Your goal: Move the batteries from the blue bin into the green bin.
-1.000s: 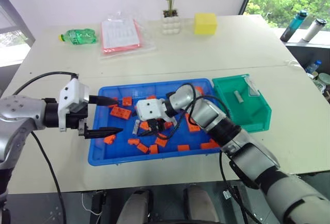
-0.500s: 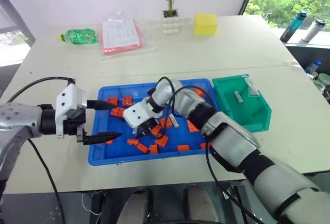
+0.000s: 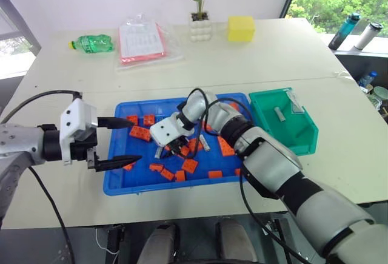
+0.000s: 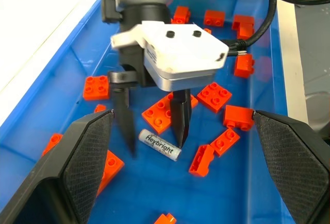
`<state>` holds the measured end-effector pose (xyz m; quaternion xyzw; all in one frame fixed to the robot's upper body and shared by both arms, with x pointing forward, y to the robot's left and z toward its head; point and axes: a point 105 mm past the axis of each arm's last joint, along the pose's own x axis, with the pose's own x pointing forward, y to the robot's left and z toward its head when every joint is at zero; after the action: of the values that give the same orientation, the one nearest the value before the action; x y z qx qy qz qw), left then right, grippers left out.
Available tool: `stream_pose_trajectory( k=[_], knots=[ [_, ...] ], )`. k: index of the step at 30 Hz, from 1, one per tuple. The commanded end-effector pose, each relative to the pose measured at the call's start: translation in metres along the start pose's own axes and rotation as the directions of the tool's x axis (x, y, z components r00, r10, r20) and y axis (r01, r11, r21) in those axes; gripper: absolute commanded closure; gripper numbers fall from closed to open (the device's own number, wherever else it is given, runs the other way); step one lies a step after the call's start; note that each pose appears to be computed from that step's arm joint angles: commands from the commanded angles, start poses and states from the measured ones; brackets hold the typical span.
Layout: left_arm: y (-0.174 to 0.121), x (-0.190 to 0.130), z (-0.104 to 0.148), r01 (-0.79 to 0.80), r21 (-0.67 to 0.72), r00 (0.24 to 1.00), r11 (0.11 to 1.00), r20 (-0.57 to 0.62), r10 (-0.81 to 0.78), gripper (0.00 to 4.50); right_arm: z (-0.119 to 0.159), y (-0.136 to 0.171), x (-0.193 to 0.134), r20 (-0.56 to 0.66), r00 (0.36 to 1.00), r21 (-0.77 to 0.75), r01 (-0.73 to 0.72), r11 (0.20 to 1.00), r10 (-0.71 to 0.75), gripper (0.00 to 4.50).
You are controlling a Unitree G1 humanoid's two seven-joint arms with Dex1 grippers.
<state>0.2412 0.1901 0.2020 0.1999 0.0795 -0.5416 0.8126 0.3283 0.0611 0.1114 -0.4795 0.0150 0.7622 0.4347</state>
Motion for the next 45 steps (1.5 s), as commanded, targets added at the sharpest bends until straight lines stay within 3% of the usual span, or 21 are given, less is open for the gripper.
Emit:
stream_pose_trajectory(
  k=[1, 3, 10, 15, 18, 21, 25, 27, 29, 34, 37, 41, 45],
  knots=[
    [0.005, -0.003, 0.008, -0.012, 0.033, 1.000, 0.999, 0.011, 0.011, 0.00, -0.001, 0.003, 0.004, 0.008, 1.000, 0.024, -0.007, 1.000, 0.006, 3.49],
    [0.007, -0.002, 0.009, -0.009, 0.037, 1.000, 0.999, 0.014, 0.009, 0.00, -0.001, 0.003, 0.003, 0.022, 1.000, 0.044, 0.004, 0.999, -0.005, 4.41],
    [0.012, 0.002, 0.009, 0.013, 0.038, 1.000, 0.999, 0.024, -0.014, 0.00, 0.002, -0.005, -0.012, 0.088, 0.990, 0.107, 0.099, 0.989, -0.109, 4.41],
    [0.009, 0.012, 0.005, 0.035, 0.023, 0.998, 0.999, 0.045, -0.036, 0.00, 0.019, -0.017, -0.068, 0.193, 0.887, 0.282, 0.359, 0.890, -0.419, 4.41],
    [0.009, 0.014, 0.004, 0.039, 0.017, 0.998, 0.999, 0.054, -0.040, 0.00, 0.022, -0.005, -0.120, 0.174, 0.782, 0.449, 0.478, 0.755, -0.599, 4.41],
    [0.012, 0.013, 0.004, 0.029, 0.013, 0.997, 0.999, 0.065, -0.030, 0.00, 0.015, 0.017, -0.171, 0.067, 0.668, 0.575, 0.581, 0.576, -0.741, 4.41],
    [0.018, 0.015, 0.004, 0.014, 0.006, 0.997, 1.000, 0.082, -0.014, 0.00, -0.012, 0.063, -0.228, -0.173, 0.545, 0.636, 0.698, 0.329, -0.821, 4.41],
    [0.023, 0.018, 0.004, 0.006, 0.009, 0.996, 1.000, 0.092, -0.007, 0.00, -0.032, 0.105, -0.264, -0.355, 0.469, 0.625, 0.763, 0.167, -0.809, 4.41],
    [0.027, 0.022, 0.005, 0.007, 0.014, 0.995, 1.000, 0.102, -0.008, 0.00, -0.037, 0.135, -0.281, -0.457, 0.430, 0.609, 0.789, 0.079, -0.779, 4.41],
    [0.030, 0.027, 0.007, 0.018, 0.027, 0.993, 0.999, 0.116, -0.021, 0.00, -0.057, 0.175, -0.275, -0.597, 0.434, 0.597, 0.802, -0.013, -0.675, 4.41],
    [0.031, 0.028, 0.008, 0.023, 0.032, 0.992, 0.999, 0.120, -0.026, 0.00, -0.064, 0.182, -0.272, -0.625, 0.429, 0.586, 0.810, -0.029, -0.652, 3.12],
    [0.032, 0.028, 0.009, 0.025, 0.036, 0.992, 0.999, 0.119, -0.029, 0.00, -0.057, 0.159, -0.280, -0.582, 0.416, 0.547, 0.836, 0.041, -0.698, 1.32],
    [0.031, 0.028, 0.010, 0.028, 0.041, 0.993, 0.999, 0.115, -0.032, 0.00, -0.033, 0.111, -0.276, -0.420, 0.468, 0.574, 0.801, 0.172, -0.778, 1.32]
  ],
)
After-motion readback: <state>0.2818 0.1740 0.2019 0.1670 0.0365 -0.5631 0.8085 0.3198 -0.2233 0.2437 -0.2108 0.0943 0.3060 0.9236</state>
